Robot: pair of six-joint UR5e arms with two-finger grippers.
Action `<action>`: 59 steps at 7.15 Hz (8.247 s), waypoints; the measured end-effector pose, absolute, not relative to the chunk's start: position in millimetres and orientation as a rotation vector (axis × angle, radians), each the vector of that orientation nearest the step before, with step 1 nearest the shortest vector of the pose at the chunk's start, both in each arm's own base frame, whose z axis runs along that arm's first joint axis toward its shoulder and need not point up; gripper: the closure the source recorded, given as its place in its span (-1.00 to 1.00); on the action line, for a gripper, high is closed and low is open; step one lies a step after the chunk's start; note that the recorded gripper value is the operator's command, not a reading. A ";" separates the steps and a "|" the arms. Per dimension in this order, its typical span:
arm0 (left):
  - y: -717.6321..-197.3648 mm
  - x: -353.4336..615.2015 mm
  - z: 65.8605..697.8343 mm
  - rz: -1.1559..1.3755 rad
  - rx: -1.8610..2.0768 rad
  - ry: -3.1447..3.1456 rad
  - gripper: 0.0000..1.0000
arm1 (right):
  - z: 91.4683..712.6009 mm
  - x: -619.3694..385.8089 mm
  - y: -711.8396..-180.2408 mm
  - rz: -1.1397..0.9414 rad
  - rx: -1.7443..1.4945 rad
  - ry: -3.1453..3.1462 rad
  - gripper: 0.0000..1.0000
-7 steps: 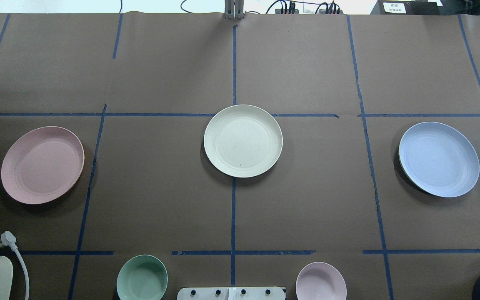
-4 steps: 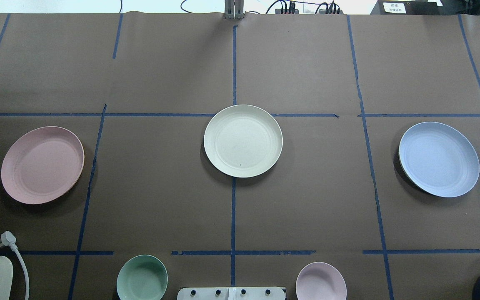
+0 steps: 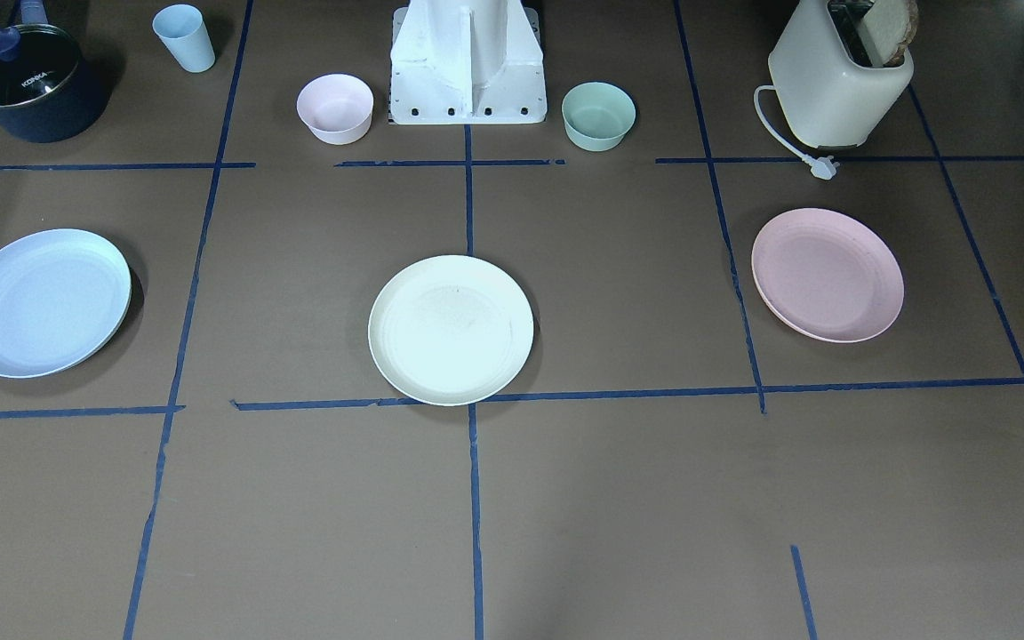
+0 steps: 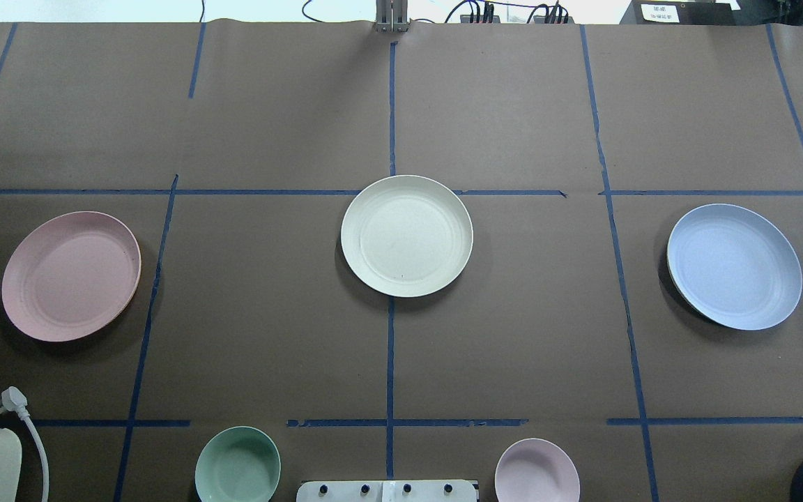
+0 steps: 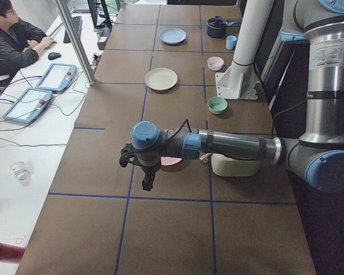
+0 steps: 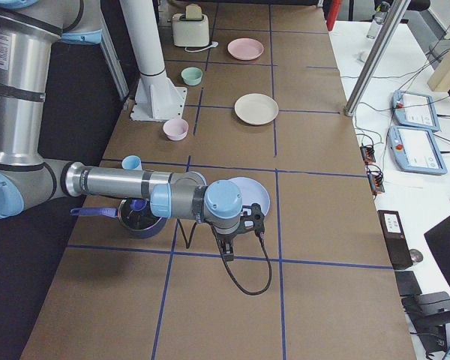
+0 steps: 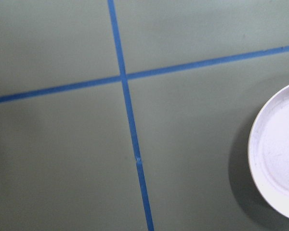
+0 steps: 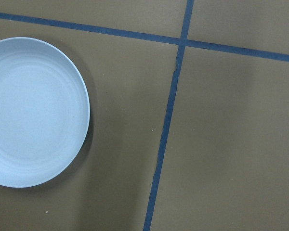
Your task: Stack three plates with pink and blue
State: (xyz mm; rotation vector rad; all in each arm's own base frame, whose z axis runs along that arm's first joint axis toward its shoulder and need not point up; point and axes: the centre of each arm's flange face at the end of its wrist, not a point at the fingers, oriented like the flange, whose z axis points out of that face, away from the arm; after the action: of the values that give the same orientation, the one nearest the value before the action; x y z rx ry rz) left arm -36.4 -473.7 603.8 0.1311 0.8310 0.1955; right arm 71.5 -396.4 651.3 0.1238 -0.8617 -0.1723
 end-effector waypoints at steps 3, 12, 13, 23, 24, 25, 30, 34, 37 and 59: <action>-473.8 36.7 622.4 0.107 0.114 0.863 -1.00 | 645.8 48.1 -405.4 -0.169 0.166 -0.866 -1.00; -432.9 204.4 641.4 -0.135 0.047 0.899 1.00 | 646.0 35.2 -406.5 -0.169 0.147 -0.866 -1.00; -432.5 204.8 636.9 -0.132 0.047 0.909 1.00 | 646.0 35.2 -406.5 -0.170 0.147 -0.866 -1.00; -468.2 501.4 249.1 -0.359 -0.027 1.103 0.72 | 648.0 35.3 -403.7 -0.176 0.148 -0.867 -1.00; -466.8 522.8 245.1 -0.359 -0.020 1.087 -0.98 | 648.1 35.1 -403.7 -0.176 0.147 -0.867 -1.00; -466.7 532.2 245.6 -0.353 -0.014 1.077 -1.00 | 648.1 34.9 -403.6 -0.176 0.146 -0.867 -1.00; -487.9 391.2 318.9 -0.068 0.048 0.985 -1.00 | 647.3 32.3 -404.1 -0.185 0.147 -0.867 -1.00; -443.3 123.8 470.7 0.244 0.126 0.749 -1.00 | 647.4 25.0 -405.6 -0.198 0.144 -0.856 -1.00; -396.4 -35.2 592.9 0.209 0.100 0.770 -1.00 | 642.1 21.5 -409.1 -0.206 0.150 -0.854 -1.00; -383.1 -64.3 615.7 0.171 0.105 0.811 -1.00 | 511.1 -207.6 -464.4 0.079 0.054 -1.100 1.00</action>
State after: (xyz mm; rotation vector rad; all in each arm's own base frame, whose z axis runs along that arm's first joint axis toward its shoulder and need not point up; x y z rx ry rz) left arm -64.3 -383.1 615.7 0.1046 0.8105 0.1710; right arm -207.6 -464.4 511.1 0.0543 -1.1004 0.0791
